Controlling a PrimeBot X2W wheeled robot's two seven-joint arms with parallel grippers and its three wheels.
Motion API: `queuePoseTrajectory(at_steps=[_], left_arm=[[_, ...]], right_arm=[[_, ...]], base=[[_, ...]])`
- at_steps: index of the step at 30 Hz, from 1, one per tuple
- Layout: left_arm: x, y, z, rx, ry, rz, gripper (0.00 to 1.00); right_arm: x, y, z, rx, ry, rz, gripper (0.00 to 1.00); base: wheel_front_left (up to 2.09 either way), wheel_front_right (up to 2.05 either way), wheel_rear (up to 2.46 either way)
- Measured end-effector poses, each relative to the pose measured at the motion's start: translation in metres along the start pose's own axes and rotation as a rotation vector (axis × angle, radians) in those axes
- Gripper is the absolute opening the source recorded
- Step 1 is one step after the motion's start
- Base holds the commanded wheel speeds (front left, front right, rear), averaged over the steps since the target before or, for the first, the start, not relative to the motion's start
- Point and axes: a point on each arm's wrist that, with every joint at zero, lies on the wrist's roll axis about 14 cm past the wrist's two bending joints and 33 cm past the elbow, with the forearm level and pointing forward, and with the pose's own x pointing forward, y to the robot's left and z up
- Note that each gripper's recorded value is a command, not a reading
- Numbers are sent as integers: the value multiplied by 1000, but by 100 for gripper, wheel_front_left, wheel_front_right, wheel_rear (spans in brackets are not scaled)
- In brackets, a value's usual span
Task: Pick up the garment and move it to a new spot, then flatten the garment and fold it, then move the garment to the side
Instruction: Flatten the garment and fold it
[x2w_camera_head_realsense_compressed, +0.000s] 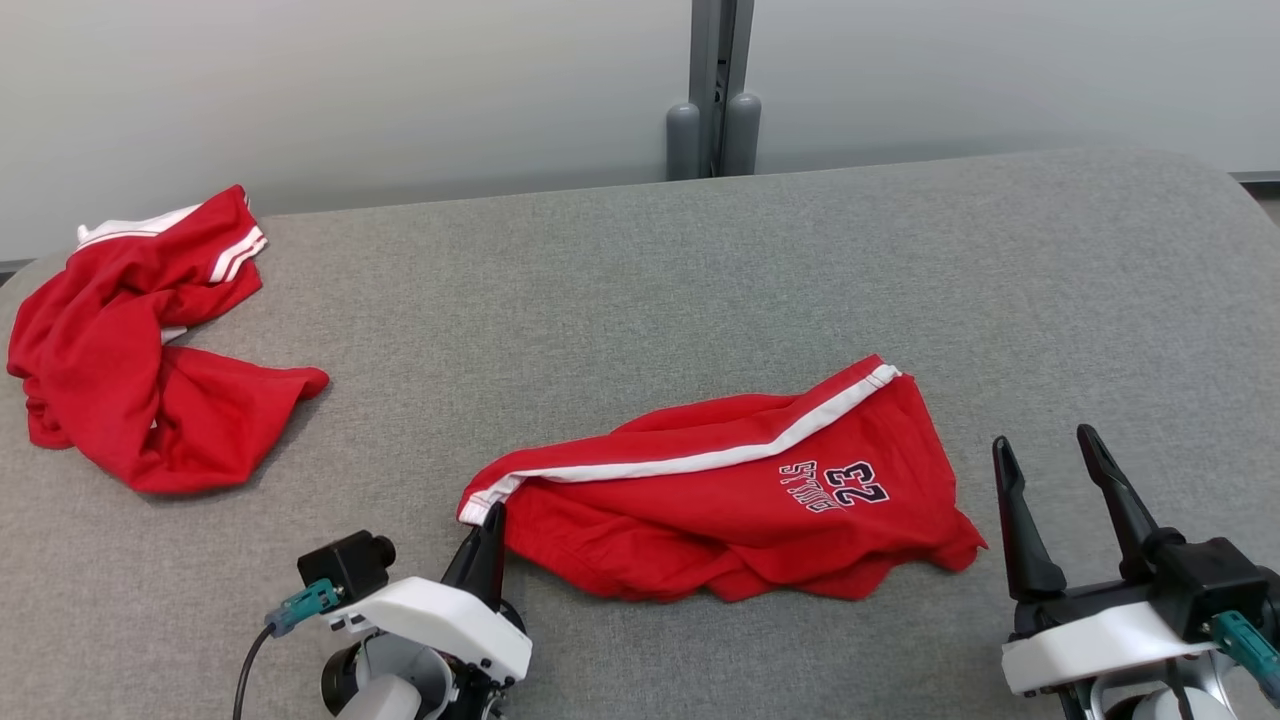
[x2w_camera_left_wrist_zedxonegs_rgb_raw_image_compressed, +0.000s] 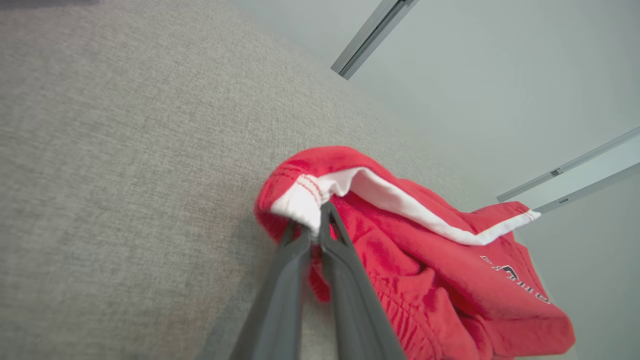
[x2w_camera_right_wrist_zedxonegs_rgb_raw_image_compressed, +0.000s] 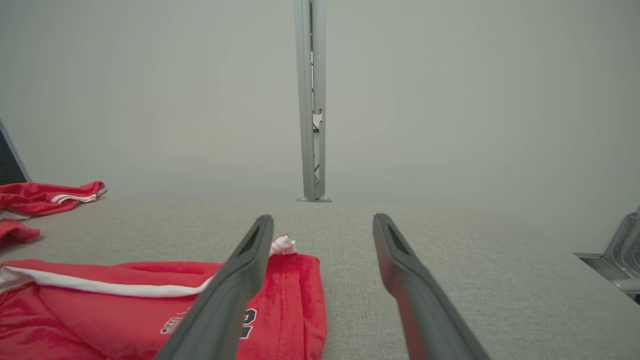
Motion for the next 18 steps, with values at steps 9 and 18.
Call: queuePoseTrajectory(at_steps=[9, 18], left_arm=[[9, 1, 8, -13, -24, 2, 0], [15, 14, 10, 31, -25, 24, 0]], right_arm=[[21, 15, -13, -119, 42, 73, 100], [56, 17, -46, -278, 152, 192, 100]], base=[[0, 0, 0], [0, 0, 0]])
